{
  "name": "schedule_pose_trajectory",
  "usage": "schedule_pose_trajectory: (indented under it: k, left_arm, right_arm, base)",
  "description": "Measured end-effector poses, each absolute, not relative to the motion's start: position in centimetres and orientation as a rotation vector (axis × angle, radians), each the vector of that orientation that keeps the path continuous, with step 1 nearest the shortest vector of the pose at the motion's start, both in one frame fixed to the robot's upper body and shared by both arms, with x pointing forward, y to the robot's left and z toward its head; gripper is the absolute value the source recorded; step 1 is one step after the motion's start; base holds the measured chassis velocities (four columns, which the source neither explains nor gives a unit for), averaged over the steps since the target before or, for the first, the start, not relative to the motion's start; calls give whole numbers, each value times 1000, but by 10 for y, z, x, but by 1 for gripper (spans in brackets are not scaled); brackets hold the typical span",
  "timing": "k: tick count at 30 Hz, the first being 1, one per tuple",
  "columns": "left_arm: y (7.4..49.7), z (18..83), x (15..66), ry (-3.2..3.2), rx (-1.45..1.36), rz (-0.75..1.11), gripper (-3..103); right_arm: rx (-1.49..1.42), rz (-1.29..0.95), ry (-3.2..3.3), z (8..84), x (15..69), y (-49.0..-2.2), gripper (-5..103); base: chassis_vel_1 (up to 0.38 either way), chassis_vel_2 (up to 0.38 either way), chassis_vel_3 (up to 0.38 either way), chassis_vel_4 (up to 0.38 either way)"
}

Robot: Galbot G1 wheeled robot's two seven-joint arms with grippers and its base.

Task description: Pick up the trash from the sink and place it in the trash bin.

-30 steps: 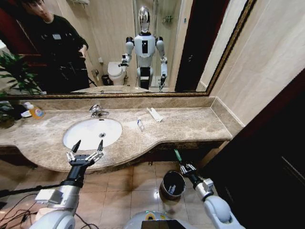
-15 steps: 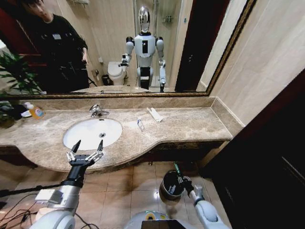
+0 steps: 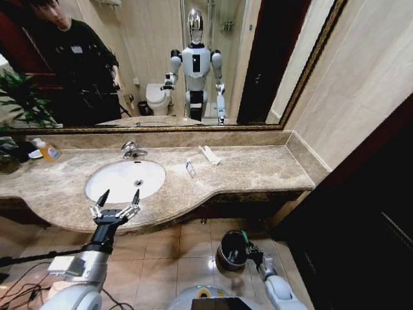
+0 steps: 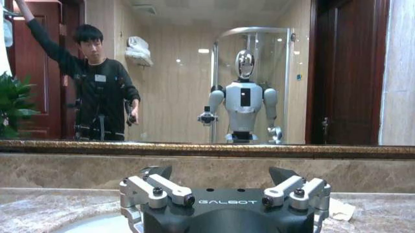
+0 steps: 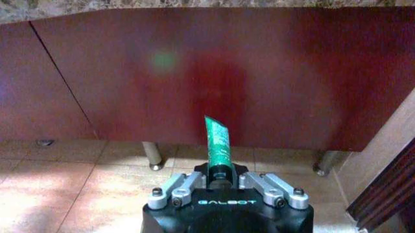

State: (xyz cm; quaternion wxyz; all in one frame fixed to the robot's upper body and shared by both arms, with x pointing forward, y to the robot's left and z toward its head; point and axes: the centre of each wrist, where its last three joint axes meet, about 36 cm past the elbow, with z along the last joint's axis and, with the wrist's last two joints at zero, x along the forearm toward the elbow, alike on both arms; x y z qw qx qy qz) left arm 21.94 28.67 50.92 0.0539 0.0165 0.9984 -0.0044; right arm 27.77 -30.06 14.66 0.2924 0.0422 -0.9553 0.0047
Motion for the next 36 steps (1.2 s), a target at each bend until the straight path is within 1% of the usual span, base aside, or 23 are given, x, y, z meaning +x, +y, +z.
schedule_pose_trajectory:
  k: [10,11,12,13,15,17,19,20,23,24,25,26,27,28,30,31,32,33,34,36]
  left_arm:
    - [287,509,219,3033,50,-13,100]
    - [287,509,219,3033,50,-13,100]
    - [287,509,219,3033,50,-13,100]
    - [287,509,219,3033,50,-13,100]
    - [287,509,219,3033,50,-13,100]
    - [287,509,219,3033,50,-13,100]
    - [287,509,219,3033,50,-13,100]
    - [287,509,219,3033,50,-13,100]
    - [287,509,219,3033,50,-13,100]
    - [287,509,219,3033,50,-13,100]
    - [287,509,219,3033,50,-13,100]
    - [287,509,219,3033,50,-13,100]
    - [287,509,219,3033,50,-13,100]
    - [287,509,219,3033,50,-13,100]
    - [287,509,219,3033,50,-13,100]
    - [287,509,219,3033,50,-13,100]
    - [287,509,219,3033,50,-13,100]
    - [287,509,219,3033,50,-13,100]
    - [287,509,219,3033,50,-13,100]
    - [287,509,219,3033,50,-13,100]
  right_arm:
    - [114,-1,-2543,146,280,-294,20]
    - [108,6,-2540,146,280,-292,18]
    - [108,6,-2540,146,280,-292,18]
    - [105,9,-2540,146,280,-292,20]
    - [93,21,-2543,146,279,-289,31]
    - [89,22,-2544,147,278,-289,31]
    - [79,27,-2548,148,277,-289,42]
    - [79,27,-2548,148,277,-289,42]
    - [69,33,-2553,150,276,-288,59]
    - [69,33,-2553,150,276,-288,59]
    - [66,34,-2556,151,276,-288,64]
    - [63,35,-2558,152,276,-287,64]
    - [62,35,-2561,153,275,-286,74]
    - [62,35,-2561,153,275,-286,74]
    - [57,34,-2565,154,275,-285,85]
    - [57,34,-2565,154,275,-285,85]
    - [53,33,-2567,155,275,-284,90]
    - [51,30,-2568,156,275,-283,90]
    - [45,22,-2566,158,275,-280,95]
    - [43,12,-2565,160,275,-277,100]
  base:
    - [0,0,0,0]
    - [0,0,0,0]
    - [0,0,0,0]
    - [0,0,0,0]
    - [0,0,0,0]
    - [0,0,0,0]
    - [0,0,0,0]
    - [0,0,0,0]
    - [0,0,0,0]
    - [0,0,0,0]
    - [0,0,0,0]
    - [0,0,0,0]
    - [0,0,0,0]
    - [0,0,0,0]
    - [0,0,0,0]
    - [0,0,0,0]
    - [0,0,0,0]
    - [0,0,0,0]
    - [0,0,0,0]
    - [0,0,0,0]
